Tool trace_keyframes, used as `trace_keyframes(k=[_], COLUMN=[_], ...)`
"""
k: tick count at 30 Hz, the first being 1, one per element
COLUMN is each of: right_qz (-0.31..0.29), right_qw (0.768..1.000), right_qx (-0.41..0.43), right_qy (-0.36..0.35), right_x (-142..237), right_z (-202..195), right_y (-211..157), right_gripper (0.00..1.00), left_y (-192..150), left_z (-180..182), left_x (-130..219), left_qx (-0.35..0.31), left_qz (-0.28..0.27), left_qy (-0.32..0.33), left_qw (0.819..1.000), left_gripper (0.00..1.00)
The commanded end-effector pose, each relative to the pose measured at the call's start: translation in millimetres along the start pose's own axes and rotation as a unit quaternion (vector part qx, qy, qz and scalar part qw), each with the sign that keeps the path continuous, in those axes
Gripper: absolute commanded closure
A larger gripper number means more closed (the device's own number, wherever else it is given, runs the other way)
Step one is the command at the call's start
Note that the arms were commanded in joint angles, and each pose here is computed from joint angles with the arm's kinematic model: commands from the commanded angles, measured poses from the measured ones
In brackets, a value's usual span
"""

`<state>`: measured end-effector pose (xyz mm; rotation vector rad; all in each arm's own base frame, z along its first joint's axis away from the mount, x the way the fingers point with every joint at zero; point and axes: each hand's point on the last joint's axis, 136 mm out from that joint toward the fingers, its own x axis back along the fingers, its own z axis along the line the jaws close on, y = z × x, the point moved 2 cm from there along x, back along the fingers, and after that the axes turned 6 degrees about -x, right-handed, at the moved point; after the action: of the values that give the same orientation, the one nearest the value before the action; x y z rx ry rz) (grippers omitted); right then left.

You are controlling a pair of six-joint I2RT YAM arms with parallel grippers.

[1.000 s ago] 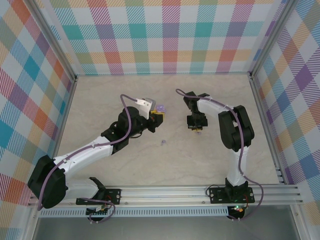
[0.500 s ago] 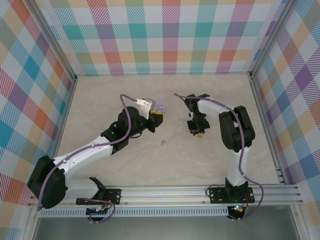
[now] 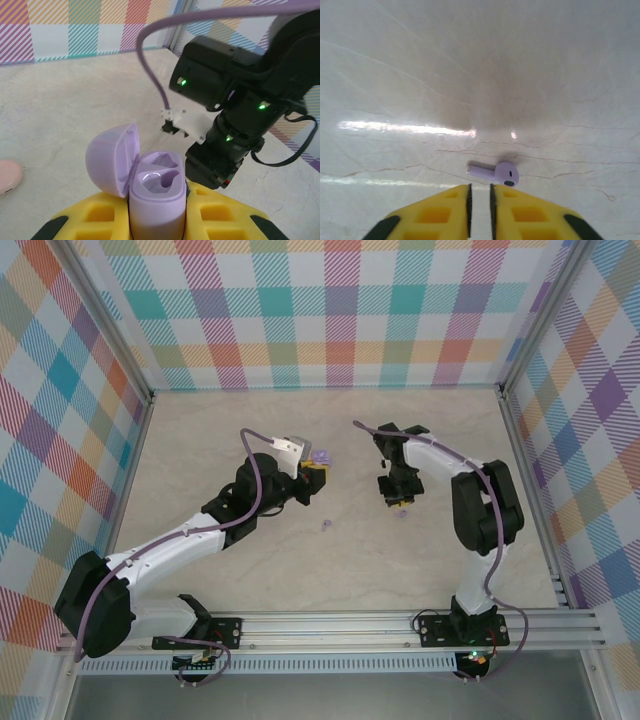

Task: Insert wireless bluetooth earbuds into charging case

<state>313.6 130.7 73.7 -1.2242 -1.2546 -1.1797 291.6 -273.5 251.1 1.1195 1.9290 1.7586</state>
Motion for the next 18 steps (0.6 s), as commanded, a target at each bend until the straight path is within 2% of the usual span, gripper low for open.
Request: trace_keyframes(k=[1,3,8,18], right_qz=[-0.015,-0.017,-0.02,-0.007], right_qw=[0.994,0.986,0.966,0.954], right_qx=[-0.1,-0.154,-0.239,-0.279], right_qy=[0.048,0.066,0.095,0.107], right_x=[8.8,5.5,-0.5,-17.8], right_z=[-2.8,-9.4,-11.9,-6.2], right_y=[-3.8,-9.2,-23.2,-22.7], right_gripper=[0.77,0.74,0.53,0.49], left_y=[8.9,8.6,7.7,9.1], left_z=[-2.2,-1.8,-2.4,-4.4], left_x=[6.8,7.2,5.4,1.7], left_qx=[-0.001,-0.001,-0.001,0.0], left_qz=[-0.012,-0.012,-0.012,-0.013], left_qy=[-0.003,-0.002,-0.004,-0.012], left_qw=[1.0,1.0,1.0,1.0], left_gripper=[0.9,0.9,0.9,0.9])
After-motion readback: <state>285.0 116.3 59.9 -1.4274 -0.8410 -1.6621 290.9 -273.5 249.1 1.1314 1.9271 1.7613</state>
